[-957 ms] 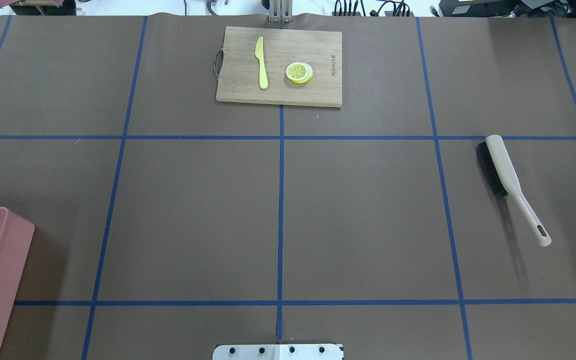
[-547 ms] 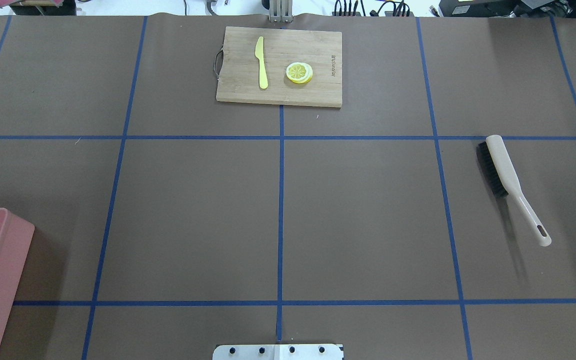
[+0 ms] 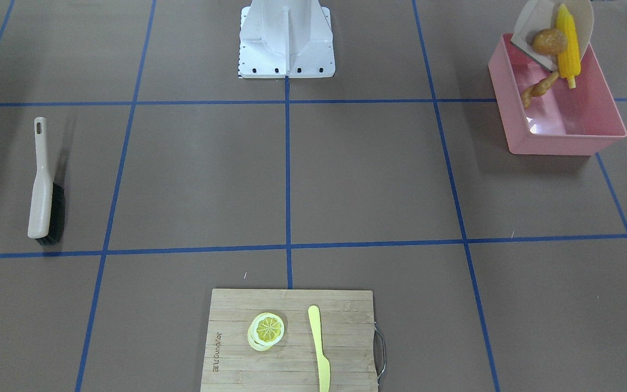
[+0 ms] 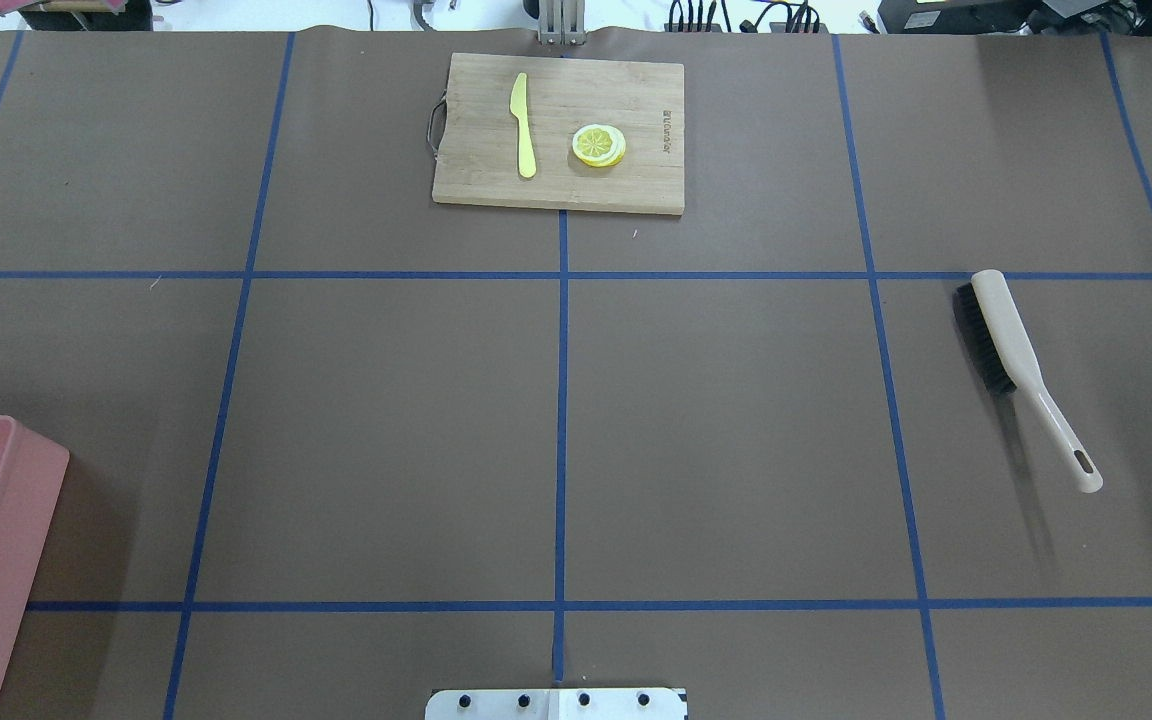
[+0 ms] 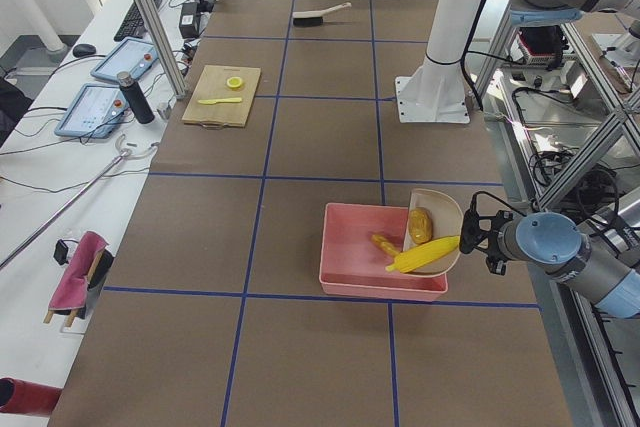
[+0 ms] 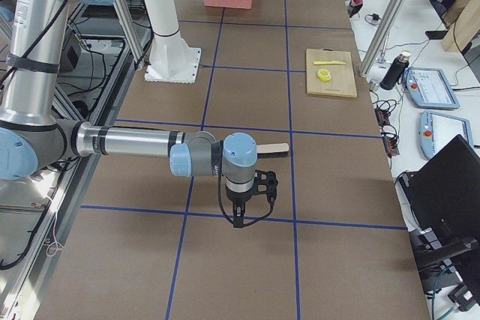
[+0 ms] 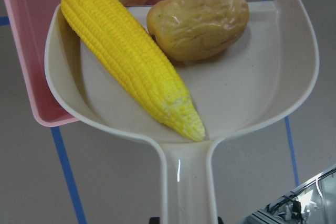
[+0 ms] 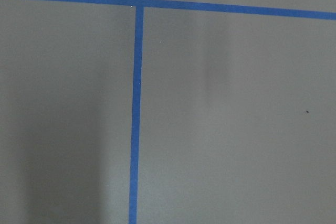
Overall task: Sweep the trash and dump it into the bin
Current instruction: 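Tilt the white dustpan with the left gripper to pour produce into the pink bin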
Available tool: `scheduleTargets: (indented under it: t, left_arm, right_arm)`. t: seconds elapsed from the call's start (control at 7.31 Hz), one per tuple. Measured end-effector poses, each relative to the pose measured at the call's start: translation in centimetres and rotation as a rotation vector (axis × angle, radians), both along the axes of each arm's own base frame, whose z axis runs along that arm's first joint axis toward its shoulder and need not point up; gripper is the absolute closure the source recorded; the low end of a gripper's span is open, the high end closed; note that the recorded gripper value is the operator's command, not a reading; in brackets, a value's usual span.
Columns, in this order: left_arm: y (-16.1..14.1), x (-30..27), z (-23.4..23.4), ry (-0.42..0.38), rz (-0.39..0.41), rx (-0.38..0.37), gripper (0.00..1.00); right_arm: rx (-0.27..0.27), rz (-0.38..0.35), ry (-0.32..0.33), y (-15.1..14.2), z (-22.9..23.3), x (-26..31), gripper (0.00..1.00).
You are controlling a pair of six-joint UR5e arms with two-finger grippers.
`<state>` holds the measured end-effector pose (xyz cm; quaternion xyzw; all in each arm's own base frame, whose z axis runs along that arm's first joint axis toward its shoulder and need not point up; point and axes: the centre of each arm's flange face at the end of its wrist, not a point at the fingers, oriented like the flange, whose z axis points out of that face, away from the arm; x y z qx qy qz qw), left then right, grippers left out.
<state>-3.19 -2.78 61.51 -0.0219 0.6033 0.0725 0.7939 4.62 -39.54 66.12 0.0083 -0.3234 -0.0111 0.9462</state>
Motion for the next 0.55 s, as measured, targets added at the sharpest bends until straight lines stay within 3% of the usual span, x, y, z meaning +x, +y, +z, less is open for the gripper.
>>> scheduleTargets:
  t: [0.55]
  left_arm:
    - [0.3, 0.3, -2.2, 0.149, 0.019, -0.314, 1.00]
  right_arm:
    - [0.006, 0.000, 0.001, -0.1, -0.1, 0.0, 0.00]
